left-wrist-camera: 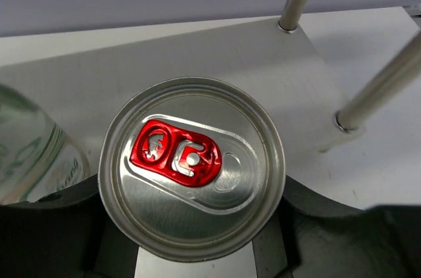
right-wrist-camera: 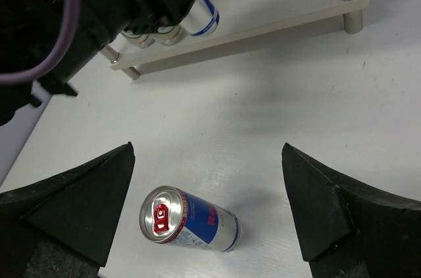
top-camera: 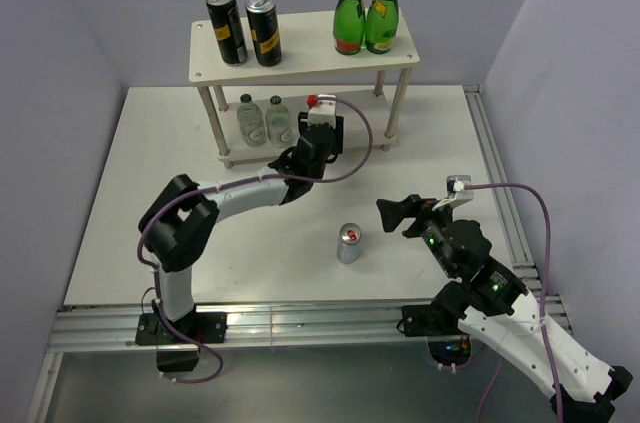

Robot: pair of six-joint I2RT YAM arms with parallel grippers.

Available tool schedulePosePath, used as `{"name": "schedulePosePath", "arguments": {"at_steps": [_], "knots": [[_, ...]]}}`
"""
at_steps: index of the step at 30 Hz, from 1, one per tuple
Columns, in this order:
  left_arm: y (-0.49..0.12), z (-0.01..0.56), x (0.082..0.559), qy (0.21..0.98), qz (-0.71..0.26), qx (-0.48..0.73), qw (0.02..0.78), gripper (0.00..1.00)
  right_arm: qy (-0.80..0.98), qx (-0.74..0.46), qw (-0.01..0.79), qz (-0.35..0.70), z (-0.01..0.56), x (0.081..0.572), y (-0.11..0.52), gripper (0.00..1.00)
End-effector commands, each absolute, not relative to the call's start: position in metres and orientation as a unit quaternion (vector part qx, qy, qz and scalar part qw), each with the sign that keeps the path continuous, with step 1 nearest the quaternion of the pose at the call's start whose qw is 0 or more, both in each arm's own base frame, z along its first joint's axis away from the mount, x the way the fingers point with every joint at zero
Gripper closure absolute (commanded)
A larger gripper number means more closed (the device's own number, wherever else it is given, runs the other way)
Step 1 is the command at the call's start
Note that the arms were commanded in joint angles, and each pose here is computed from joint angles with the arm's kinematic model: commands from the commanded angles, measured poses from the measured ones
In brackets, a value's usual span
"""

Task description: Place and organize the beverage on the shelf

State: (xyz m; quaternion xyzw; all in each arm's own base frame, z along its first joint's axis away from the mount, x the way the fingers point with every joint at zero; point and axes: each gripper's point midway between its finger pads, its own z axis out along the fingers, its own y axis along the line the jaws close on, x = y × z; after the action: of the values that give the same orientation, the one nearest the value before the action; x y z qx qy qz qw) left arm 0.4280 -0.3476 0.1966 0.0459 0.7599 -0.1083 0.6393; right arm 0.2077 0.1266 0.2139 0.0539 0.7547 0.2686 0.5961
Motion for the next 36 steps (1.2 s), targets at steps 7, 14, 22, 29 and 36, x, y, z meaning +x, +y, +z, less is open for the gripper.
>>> {"name": "schedulePosePath", "arguments": {"at_steps": [7,14,22,29,36], "knots": [[-0.362,0.227,0.502,0.728,-0.124,0.031,0.674,1.00,0.740,0.046,0.607,0.285,0.223,0.207,0.131,0.00],[-0.368,0.217,0.515,0.731,-0.120,0.016,0.672,0.97,0.739,0.045,0.608,0.287,0.224,0.206,0.131,0.00],[-0.366,0.218,0.512,0.732,-0.118,0.021,0.671,0.39,0.739,0.044,0.607,0.288,0.224,0.206,0.132,0.00],[-0.364,0.213,0.507,0.734,-0.120,0.024,0.668,0.15,0.740,0.046,0.608,0.286,0.224,0.206,0.130,0.00],[-0.362,0.230,0.487,0.729,-0.120,0.029,0.674,0.09,0.741,0.046,0.608,0.283,0.223,0.207,0.131,0.00]]}}
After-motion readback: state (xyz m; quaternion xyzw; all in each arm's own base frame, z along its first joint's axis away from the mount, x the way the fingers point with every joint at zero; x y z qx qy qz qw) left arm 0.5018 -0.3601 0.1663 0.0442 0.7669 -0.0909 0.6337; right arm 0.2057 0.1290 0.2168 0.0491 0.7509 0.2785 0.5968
